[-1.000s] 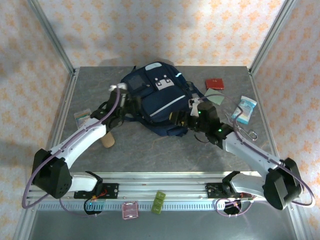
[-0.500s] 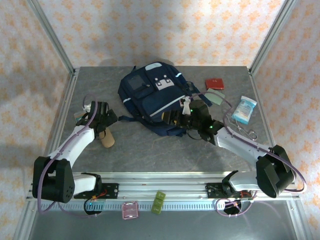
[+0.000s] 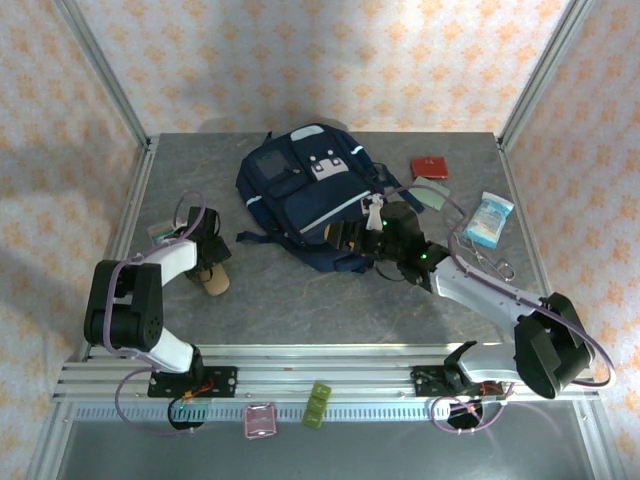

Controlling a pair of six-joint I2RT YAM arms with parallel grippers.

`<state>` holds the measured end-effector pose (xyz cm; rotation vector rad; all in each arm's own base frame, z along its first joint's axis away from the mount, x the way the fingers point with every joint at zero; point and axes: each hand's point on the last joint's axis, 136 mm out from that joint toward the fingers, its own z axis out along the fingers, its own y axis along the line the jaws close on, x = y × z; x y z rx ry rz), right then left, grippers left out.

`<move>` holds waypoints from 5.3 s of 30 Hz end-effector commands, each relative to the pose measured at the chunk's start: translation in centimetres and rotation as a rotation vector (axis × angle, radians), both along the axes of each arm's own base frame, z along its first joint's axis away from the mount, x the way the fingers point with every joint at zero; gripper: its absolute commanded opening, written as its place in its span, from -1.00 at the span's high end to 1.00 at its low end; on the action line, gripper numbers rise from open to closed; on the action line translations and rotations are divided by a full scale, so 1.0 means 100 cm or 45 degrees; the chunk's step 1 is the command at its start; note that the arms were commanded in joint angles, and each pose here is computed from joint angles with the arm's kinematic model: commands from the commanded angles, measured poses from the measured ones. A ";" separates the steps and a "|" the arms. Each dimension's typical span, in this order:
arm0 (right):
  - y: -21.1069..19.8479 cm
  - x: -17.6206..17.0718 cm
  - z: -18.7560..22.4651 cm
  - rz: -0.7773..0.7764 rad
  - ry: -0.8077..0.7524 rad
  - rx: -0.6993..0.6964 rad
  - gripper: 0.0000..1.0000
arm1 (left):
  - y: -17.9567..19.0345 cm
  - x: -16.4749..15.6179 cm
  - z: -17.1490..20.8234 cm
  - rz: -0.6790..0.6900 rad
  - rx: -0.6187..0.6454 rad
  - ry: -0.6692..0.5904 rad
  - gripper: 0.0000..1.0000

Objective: Pack the student bag

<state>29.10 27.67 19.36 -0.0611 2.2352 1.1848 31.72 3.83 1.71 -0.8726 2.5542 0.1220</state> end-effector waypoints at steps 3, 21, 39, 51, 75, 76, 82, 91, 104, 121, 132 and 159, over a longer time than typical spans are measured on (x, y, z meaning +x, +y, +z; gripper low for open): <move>-0.002 0.002 0.012 -0.031 -0.052 0.036 -0.36 | -0.012 0.010 0.005 -0.054 -0.091 -0.046 0.03; 0.071 -0.004 0.041 0.196 -0.217 0.135 -0.36 | -0.149 0.075 0.215 -0.166 -0.724 -0.828 0.16; 0.094 0.016 0.055 0.097 -0.293 0.166 -0.02 | -0.239 0.068 0.268 -0.342 -0.971 -0.905 -0.01; 0.013 0.025 0.053 -0.144 -0.252 0.150 0.38 | -0.229 0.068 0.280 -0.501 -0.770 -0.990 -0.59; -0.161 0.022 0.013 -0.660 -0.035 0.084 0.38 | -0.345 0.099 0.086 -1.315 0.492 -0.179 -0.57; -0.160 0.022 0.012 -0.654 -0.031 0.089 0.38 | -0.344 0.099 0.082 -1.313 0.521 -0.172 -0.57; -0.156 0.023 0.010 -0.638 -0.021 0.116 0.38 | -0.328 0.107 0.068 -1.294 0.697 -0.140 -0.08; -0.153 0.020 -0.001 -0.619 0.022 0.121 0.38 | -0.333 0.113 0.087 -1.318 0.667 -0.193 1.00; -0.107 0.013 -0.001 -0.329 0.059 0.258 0.39 | -0.315 0.129 0.286 -1.131 0.492 -0.679 1.00; 0.010 0.131 -0.028 -0.091 0.320 0.435 0.40 | -0.309 0.122 0.335 -1.040 0.330 -0.852 1.00; 0.044 0.239 -0.055 -0.226 0.391 0.460 -0.21 | -0.308 0.116 0.345 -1.022 0.283 -0.892 1.00; -0.130 0.037 -0.047 -0.625 0.294 -0.125 -0.32 | -0.304 0.096 0.254 -0.922 -0.001 -0.775 -0.08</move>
